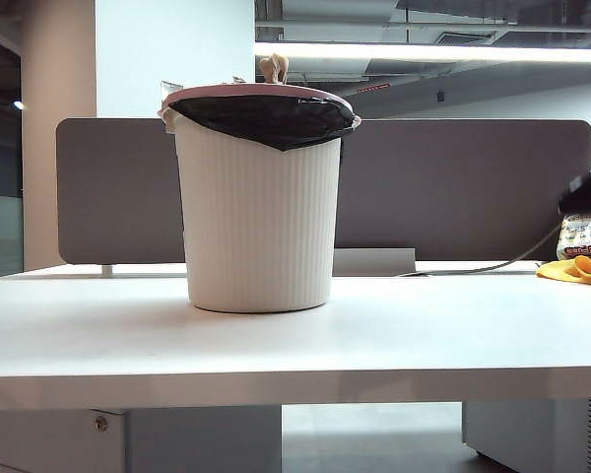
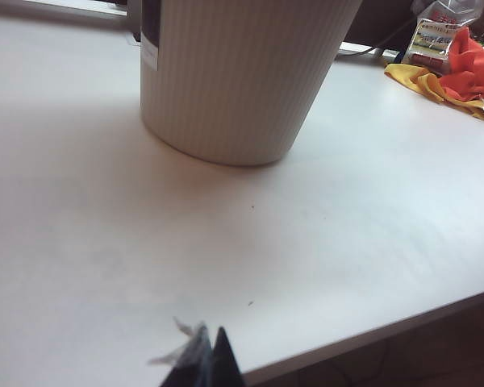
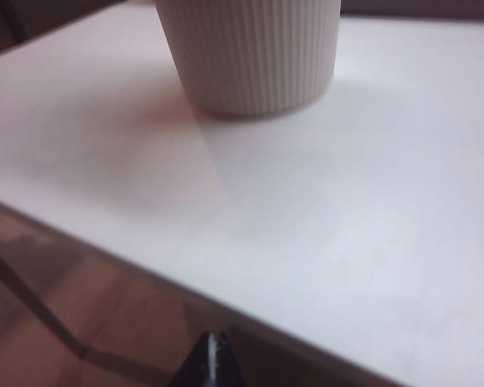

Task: Pick up all the trash on the table and put it in the trash can.

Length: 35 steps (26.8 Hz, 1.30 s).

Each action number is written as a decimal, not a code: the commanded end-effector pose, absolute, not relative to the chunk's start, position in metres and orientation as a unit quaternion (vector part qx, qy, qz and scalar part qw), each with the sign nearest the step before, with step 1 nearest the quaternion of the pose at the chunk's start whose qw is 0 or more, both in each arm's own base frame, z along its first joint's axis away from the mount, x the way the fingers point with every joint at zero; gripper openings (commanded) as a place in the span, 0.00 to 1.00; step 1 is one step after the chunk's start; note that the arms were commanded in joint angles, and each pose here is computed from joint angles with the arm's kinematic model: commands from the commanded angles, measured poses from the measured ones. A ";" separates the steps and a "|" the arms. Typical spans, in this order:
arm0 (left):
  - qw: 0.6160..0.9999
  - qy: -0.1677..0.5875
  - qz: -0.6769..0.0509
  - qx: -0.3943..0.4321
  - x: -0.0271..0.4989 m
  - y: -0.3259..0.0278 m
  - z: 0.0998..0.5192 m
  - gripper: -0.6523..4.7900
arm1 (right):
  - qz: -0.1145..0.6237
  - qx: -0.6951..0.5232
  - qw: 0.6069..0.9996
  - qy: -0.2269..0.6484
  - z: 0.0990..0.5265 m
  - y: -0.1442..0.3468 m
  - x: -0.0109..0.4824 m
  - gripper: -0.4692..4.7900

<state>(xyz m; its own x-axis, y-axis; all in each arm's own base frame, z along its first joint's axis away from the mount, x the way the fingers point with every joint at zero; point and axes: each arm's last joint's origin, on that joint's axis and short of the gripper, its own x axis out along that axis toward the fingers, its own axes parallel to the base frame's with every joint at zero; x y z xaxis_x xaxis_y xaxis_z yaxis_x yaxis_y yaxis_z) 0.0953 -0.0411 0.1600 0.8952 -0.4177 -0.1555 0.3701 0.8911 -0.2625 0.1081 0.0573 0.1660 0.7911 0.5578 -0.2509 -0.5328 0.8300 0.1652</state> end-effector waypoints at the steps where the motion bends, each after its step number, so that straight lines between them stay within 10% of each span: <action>1: 0.969 0.097 -0.201 -0.108 0.096 -0.041 0.153 0.11 | 0.310 0.061 0.936 0.155 0.155 0.058 0.106 0.09; 21: 0.975 0.130 -0.180 -0.003 0.095 -0.039 0.143 0.12 | 0.245 0.048 0.937 0.243 0.125 0.052 0.101 0.24; 35: 0.997 0.060 0.026 -0.032 0.097 0.005 0.153 0.12 | 0.067 0.091 0.993 0.018 0.163 0.006 0.097 0.24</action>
<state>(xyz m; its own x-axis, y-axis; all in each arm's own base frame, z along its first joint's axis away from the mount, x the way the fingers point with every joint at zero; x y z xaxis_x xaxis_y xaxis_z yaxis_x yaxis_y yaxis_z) 0.0965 0.0054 0.1530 0.9907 0.0476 -0.1276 -0.0561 0.9963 -0.0644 0.0968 0.0077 0.1619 0.9876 0.1520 -0.0400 -0.1423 0.9729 0.1825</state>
